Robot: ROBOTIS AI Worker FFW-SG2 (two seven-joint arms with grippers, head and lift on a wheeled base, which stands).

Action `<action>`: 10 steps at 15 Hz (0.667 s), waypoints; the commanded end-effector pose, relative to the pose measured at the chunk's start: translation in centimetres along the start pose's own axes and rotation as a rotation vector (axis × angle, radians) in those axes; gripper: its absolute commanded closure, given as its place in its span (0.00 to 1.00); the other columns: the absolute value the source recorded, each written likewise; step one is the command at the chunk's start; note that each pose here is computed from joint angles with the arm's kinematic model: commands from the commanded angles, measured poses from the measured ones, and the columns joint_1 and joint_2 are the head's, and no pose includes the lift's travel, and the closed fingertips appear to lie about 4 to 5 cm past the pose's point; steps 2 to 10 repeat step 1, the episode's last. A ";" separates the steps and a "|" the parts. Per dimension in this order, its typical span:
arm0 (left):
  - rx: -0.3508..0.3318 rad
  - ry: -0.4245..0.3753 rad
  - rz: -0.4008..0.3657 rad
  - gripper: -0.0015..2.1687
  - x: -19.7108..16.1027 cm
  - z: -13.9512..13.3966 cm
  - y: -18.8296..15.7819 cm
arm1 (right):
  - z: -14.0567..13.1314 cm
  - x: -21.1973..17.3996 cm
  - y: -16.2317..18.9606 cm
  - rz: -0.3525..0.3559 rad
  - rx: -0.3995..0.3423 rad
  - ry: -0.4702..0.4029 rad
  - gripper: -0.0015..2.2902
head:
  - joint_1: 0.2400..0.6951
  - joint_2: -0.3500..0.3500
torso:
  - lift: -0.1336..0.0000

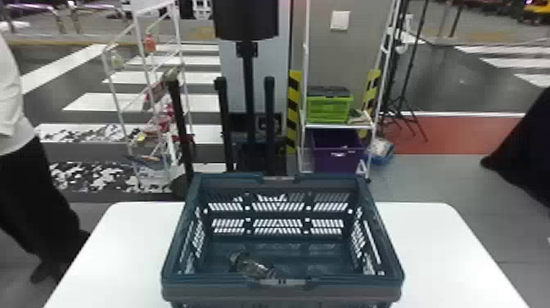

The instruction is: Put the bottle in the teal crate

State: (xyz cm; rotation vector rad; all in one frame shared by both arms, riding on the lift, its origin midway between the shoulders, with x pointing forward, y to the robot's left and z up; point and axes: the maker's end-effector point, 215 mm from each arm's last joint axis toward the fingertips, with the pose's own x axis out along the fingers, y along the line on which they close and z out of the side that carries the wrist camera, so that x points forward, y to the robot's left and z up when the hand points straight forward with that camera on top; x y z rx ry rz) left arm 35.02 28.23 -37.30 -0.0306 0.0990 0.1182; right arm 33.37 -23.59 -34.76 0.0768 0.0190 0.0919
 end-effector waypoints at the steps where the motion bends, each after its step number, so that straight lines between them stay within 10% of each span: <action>1: -0.004 0.010 -0.001 0.06 0.0 -0.1 -0.3 | 0.2 -0.2 -0.3 -0.004 -0.007 0.000 0.03 | 0.57 0.50 | 1.00; 10: -0.004 0.010 -0.001 0.06 0.0 -0.1 -0.3 | 0.2 -0.2 -0.3 -0.004 -0.007 0.000 0.03 | 0.57 0.50 | 1.00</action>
